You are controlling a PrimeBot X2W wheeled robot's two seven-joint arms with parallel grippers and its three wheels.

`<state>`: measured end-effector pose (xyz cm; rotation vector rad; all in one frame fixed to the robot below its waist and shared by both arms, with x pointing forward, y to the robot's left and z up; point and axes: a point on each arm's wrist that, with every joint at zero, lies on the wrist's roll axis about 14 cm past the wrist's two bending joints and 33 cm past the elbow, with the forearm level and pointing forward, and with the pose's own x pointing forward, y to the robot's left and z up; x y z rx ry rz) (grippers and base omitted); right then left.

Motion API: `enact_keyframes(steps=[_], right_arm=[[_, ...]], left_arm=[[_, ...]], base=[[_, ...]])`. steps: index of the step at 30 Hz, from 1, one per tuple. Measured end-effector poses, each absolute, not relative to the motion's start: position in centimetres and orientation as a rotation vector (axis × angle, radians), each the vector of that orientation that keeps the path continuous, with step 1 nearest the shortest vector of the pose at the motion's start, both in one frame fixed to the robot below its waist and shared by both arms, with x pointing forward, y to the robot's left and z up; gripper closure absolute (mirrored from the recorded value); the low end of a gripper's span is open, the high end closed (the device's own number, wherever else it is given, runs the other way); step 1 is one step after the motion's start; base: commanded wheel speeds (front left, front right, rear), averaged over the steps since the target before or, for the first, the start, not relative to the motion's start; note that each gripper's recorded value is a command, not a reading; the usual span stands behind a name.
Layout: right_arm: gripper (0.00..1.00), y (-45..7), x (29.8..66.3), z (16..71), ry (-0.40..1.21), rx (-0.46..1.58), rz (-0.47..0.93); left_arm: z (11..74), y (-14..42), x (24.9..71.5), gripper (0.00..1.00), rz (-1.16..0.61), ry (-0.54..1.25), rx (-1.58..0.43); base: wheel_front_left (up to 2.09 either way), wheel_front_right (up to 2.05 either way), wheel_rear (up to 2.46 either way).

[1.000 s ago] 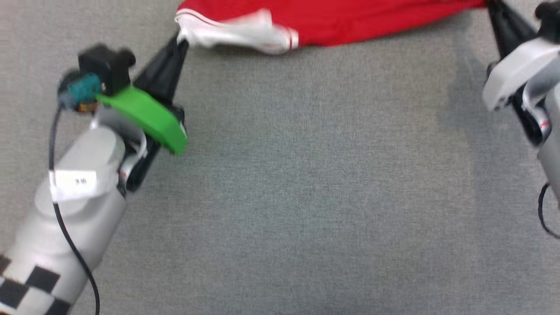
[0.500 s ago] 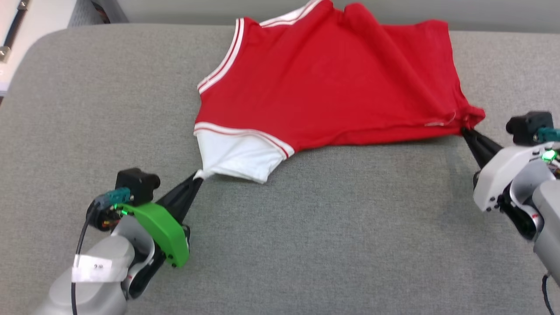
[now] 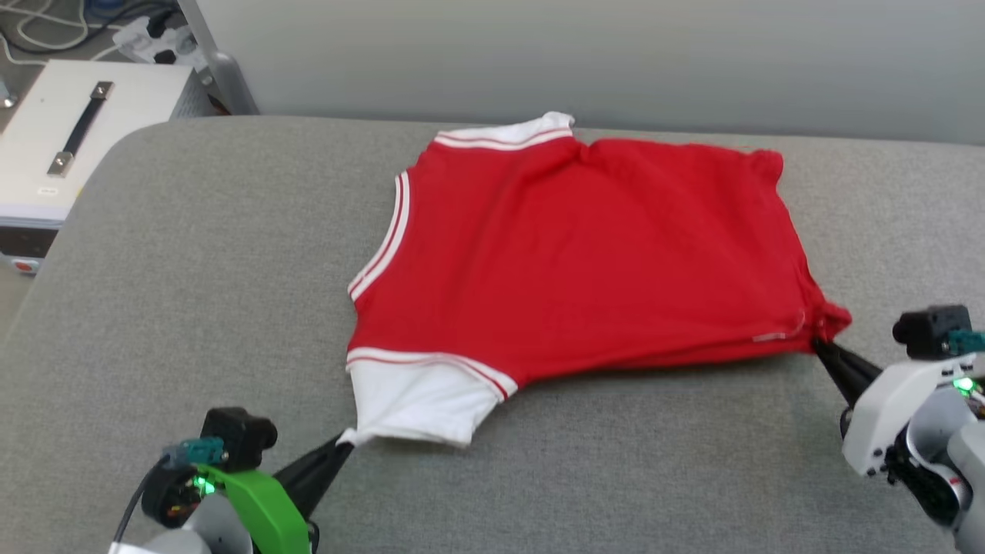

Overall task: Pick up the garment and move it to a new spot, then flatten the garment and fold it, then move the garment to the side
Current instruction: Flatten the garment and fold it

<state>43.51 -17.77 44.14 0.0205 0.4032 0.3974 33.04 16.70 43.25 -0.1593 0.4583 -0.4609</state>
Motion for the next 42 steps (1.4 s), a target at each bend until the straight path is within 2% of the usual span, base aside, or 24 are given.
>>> enact_keyframes(steps=[10, 21, 32, 38, 42], right_arm=[[1.0, -18.9, 37.5, 42.4, 0.523, 0.125, 0.375], [1.0, -20.2, 31.7, 41.4, 0.625, 0.224, 0.338], [1.0, -20.1, 33.5, 45.9, 0.463, 0.236, 0.317], [1.0, -19.7, 34.3, 46.2, 0.454, 0.241, 0.307], [1.0, -19.8, 35.5, 45.4, 0.489, 0.224, 0.288]], left_arm=[[43.3, 14.6, 26.7, 1.0, -0.571, 0.574, -0.182], [42.9, 12.5, 22.4, 1.0, -0.666, 0.69, -0.224], [47.1, 13.6, 27.9, 1.0, -0.615, 0.469, -0.188], [48.8, 14.0, 31.8, 1.0, -0.599, 0.391, -0.118], [48.1, 14.0, 34.7, 1.0, -0.579, 0.41, -0.099]], base=[[0.0, 0.0, 0.0], [0.0, 0.0, 0.0], [0.0, 0.0, 0.0], [0.0, 0.0, 0.0], [0.0, 0.0, 0.0]])
